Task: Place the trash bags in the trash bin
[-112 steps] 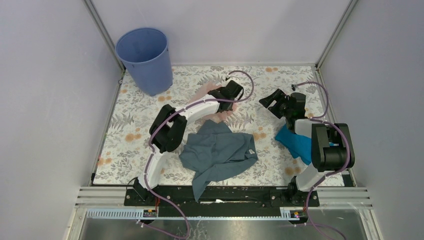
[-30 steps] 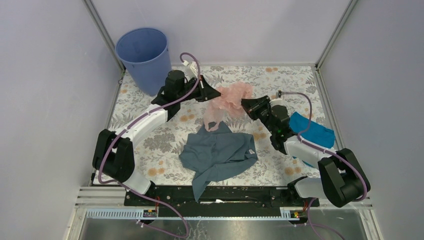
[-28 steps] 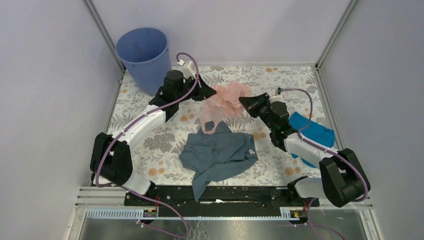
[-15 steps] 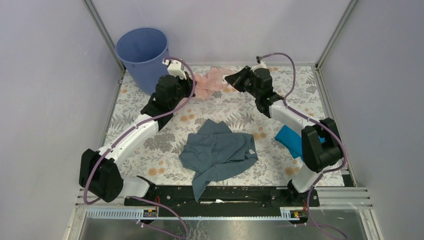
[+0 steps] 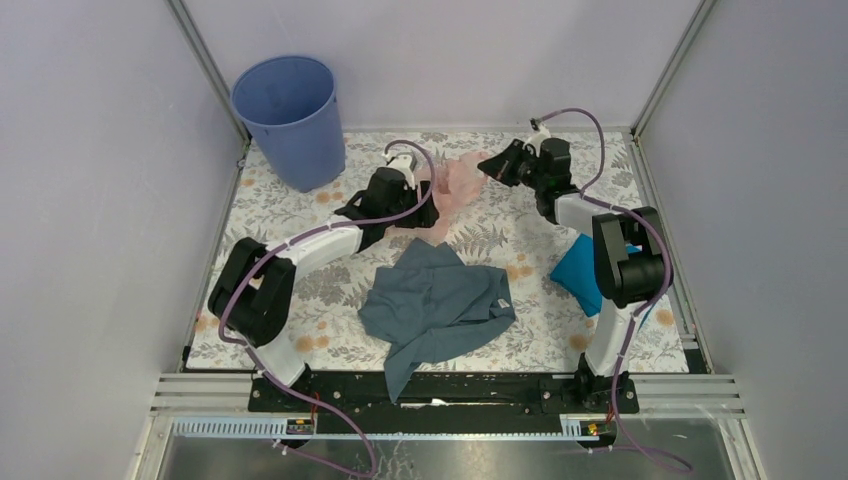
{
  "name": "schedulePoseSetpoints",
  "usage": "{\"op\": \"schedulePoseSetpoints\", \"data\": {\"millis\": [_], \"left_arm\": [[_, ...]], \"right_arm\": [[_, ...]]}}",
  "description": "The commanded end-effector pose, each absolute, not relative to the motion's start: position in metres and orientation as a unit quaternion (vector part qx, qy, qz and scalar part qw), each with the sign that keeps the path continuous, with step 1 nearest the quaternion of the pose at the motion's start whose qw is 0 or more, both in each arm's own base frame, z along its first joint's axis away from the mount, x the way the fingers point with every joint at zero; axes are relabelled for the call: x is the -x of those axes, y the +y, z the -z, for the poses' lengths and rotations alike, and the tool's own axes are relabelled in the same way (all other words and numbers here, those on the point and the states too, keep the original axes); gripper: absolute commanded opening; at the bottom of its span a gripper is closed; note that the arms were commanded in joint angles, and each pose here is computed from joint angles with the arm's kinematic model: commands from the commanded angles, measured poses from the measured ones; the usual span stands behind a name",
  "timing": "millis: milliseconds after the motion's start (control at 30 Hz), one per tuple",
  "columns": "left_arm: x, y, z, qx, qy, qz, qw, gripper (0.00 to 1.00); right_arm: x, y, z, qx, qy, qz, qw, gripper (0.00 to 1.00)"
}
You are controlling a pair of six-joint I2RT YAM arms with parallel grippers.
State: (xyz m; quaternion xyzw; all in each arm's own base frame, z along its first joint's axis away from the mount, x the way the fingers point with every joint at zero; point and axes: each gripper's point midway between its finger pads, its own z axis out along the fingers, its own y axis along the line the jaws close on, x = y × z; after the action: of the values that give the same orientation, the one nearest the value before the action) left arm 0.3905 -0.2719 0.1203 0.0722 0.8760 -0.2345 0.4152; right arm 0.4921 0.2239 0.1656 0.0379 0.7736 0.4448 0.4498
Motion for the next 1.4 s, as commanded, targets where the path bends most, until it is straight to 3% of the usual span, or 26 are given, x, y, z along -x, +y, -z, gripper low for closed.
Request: {"op": "schedulePoseSetpoints", "data": {"millis": [0, 67, 167, 367, 500, 633, 933, 1100, 1200, 1367], "left_arm": [[-0.389, -0.297, -0.195, -0.055, 0.834, 0.344, 0.429, 0.81], [-0.388, -0.297, -0.21, -0.055, 0.831, 0.368, 0.414, 0.89], [-0.401, -0.29, -0.227, -0.041, 0.836, 0.37, 0.403, 0.84], [-0.446, -0.293, -0.257, -0.019, 0.816, 0.381, 0.434, 0.56], [-0.469, -0.31, -0.221, -0.008, 0.824, 0.391, 0.411, 0.28], [-0.466, -0.337, -0.164, 0.017, 0.828, 0.43, 0.36, 0.2], [-0.485, -0.388, -0.101, 0.056, 0.809, 0.448, 0.375, 0.21], [-0.495, -0.375, -0.086, 0.061, 0.821, 0.409, 0.393, 0.24], [-0.485, -0.366, -0.111, 0.029, 0.829, 0.384, 0.405, 0.4], [-0.453, -0.342, -0.176, -0.03, 0.839, 0.37, 0.398, 0.76]], "right_arm": [[-0.485, 0.23, -0.18, 0.032, 0.744, -0.508, 0.432, 0.03], [-0.485, 0.229, -0.173, 0.036, 0.753, -0.5, 0.426, 0.03], [-0.487, 0.226, -0.169, 0.043, 0.763, -0.484, 0.427, 0.03], [-0.483, 0.226, -0.174, 0.059, 0.761, -0.479, 0.433, 0.02], [-0.481, 0.224, -0.18, 0.067, 0.762, -0.471, 0.439, 0.02], [-0.485, 0.228, -0.207, 0.085, 0.746, -0.48, 0.453, 0.0], [-0.448, 0.237, -0.288, 0.117, 0.679, -0.554, 0.467, 0.0], [-0.446, 0.233, -0.286, 0.117, 0.68, -0.559, 0.46, 0.0], [-0.453, 0.224, -0.266, 0.106, 0.703, -0.535, 0.457, 0.0], [-0.452, 0.216, -0.251, 0.106, 0.717, -0.519, 0.454, 0.0]]}}
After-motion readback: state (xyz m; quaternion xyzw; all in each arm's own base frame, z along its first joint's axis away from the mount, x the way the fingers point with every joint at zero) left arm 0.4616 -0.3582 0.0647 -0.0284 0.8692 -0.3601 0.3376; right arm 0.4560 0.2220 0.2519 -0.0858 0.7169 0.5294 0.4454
